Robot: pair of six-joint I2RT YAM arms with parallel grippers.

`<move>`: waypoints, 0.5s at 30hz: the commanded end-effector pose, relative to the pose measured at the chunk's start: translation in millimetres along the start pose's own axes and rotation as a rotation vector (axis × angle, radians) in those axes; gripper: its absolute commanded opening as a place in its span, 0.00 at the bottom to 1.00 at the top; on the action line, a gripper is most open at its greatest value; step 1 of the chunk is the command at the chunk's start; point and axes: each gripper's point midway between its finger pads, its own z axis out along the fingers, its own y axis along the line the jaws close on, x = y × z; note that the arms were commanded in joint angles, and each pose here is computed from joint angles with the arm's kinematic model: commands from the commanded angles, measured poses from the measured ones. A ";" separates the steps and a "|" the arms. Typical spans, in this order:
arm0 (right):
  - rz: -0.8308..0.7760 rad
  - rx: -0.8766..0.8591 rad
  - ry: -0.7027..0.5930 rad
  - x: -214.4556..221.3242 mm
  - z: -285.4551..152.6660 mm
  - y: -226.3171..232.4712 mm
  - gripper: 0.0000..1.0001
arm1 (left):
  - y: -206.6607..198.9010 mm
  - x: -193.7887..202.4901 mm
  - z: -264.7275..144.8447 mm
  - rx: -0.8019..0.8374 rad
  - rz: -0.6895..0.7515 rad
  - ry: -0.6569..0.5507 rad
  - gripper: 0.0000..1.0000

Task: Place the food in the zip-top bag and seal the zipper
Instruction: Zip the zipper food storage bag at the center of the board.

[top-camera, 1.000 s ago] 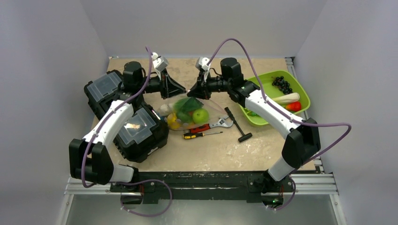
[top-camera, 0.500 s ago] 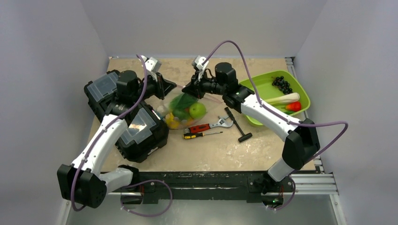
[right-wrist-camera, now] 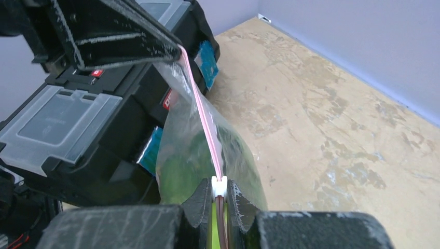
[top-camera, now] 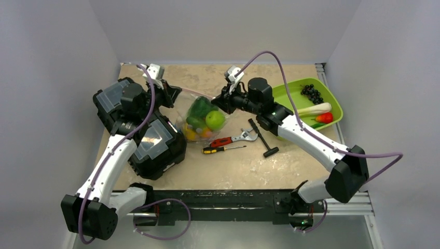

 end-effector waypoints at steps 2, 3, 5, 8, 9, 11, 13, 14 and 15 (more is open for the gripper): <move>-0.002 0.162 0.012 3.2 -38.0 -26.2 0.00 | 79.7 -35.2 -18.9 -0.343 0.027 -0.136 0.00; -0.002 0.170 0.015 5.1 -40.8 -26.4 0.00 | 82.6 -35.4 -19.7 -0.352 0.025 -0.137 0.00; 0.001 0.185 0.016 7.8 -46.1 -27.2 0.00 | 87.5 -36.8 -22.4 -0.368 0.021 -0.142 0.00; 0.007 0.202 0.020 11.9 -52.5 -28.3 0.00 | 95.3 -38.0 -27.0 -0.396 0.020 -0.147 0.00; 0.011 0.208 0.023 13.9 -53.8 -28.5 0.00 | 97.5 -38.2 -27.9 -0.404 0.019 -0.148 0.00; 0.018 0.229 0.027 16.6 -58.1 -30.6 0.00 | 101.5 -38.9 -29.3 -0.414 0.016 -0.149 0.00; 0.019 0.246 0.030 18.9 -62.2 -32.3 0.00 | 104.1 -39.3 -30.1 -0.416 0.009 -0.151 0.00; 0.020 0.251 0.034 21.3 -63.5 -32.9 0.00 | 105.0 -39.2 -30.2 -0.415 0.006 -0.152 0.00; 0.021 0.255 0.036 22.5 -65.2 -33.6 0.00 | 105.0 -39.0 -30.0 -0.413 0.002 -0.152 0.00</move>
